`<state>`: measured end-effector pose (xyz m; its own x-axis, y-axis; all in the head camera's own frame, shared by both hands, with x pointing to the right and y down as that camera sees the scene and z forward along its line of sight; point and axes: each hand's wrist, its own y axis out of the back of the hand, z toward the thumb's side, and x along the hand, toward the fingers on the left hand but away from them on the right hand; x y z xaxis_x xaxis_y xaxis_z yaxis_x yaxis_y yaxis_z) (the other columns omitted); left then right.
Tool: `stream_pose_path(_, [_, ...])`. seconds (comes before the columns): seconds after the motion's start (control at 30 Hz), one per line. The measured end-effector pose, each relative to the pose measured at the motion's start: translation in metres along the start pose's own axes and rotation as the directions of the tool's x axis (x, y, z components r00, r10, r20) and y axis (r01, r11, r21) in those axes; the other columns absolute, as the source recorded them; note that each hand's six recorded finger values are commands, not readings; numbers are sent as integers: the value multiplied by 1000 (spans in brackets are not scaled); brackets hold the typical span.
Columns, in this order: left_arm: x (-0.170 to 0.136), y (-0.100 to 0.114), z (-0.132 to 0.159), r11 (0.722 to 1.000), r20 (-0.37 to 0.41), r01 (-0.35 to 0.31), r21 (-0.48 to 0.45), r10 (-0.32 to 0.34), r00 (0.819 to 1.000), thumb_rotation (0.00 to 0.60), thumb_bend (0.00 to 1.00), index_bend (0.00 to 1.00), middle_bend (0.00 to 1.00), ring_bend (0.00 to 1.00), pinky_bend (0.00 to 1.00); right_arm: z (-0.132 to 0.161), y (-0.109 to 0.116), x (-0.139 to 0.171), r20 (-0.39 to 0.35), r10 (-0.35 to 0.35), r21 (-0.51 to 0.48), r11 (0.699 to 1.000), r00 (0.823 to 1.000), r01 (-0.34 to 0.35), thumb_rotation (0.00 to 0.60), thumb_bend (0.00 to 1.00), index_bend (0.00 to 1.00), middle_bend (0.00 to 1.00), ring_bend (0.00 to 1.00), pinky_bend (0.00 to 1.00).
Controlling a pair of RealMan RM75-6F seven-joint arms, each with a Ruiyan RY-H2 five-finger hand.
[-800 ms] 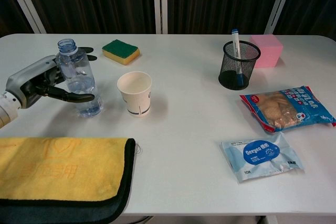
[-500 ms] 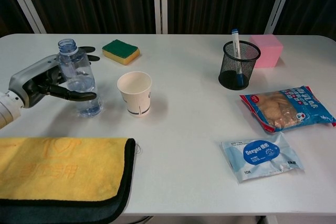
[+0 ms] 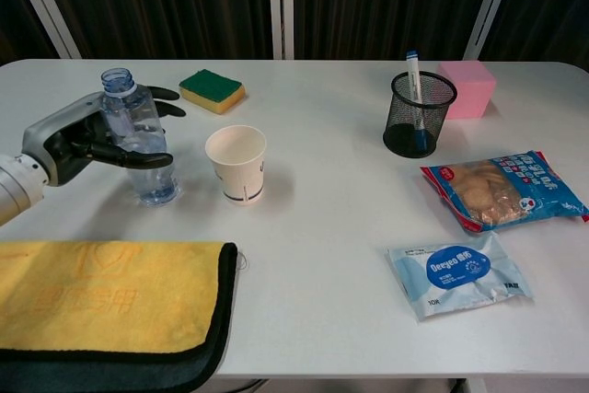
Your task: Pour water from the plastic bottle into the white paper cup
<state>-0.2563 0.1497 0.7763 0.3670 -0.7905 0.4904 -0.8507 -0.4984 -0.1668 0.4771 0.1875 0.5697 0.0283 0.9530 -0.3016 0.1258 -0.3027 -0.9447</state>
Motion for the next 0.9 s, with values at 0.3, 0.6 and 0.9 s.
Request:
stream_pose_path(0.3, [3, -4, 2, 999, -5, 6, -51, -6, 1000, 600, 96, 385, 431, 211, 182, -2, 0, 1, 6, 4, 3, 1000, 1000, -4, 540, 232, 0, 0, 0, 0])
stream_pose_path(0.6, [5, -4, 4, 997, 1, 4, -82, -4, 1000, 600, 158, 528, 531, 329, 231, -4, -1, 0, 17, 21, 6, 1000, 1000, -21, 540, 232, 0, 0, 0, 0])
stream_pose_path(0.9, [6, -3, 5, 996, 12, -5, -88, 6, 1000, 600, 182, 656, 667, 475, 301, -3, -2, -1, 18, 19, 7, 1000, 1000, -19, 542, 231, 0, 0, 0, 0])
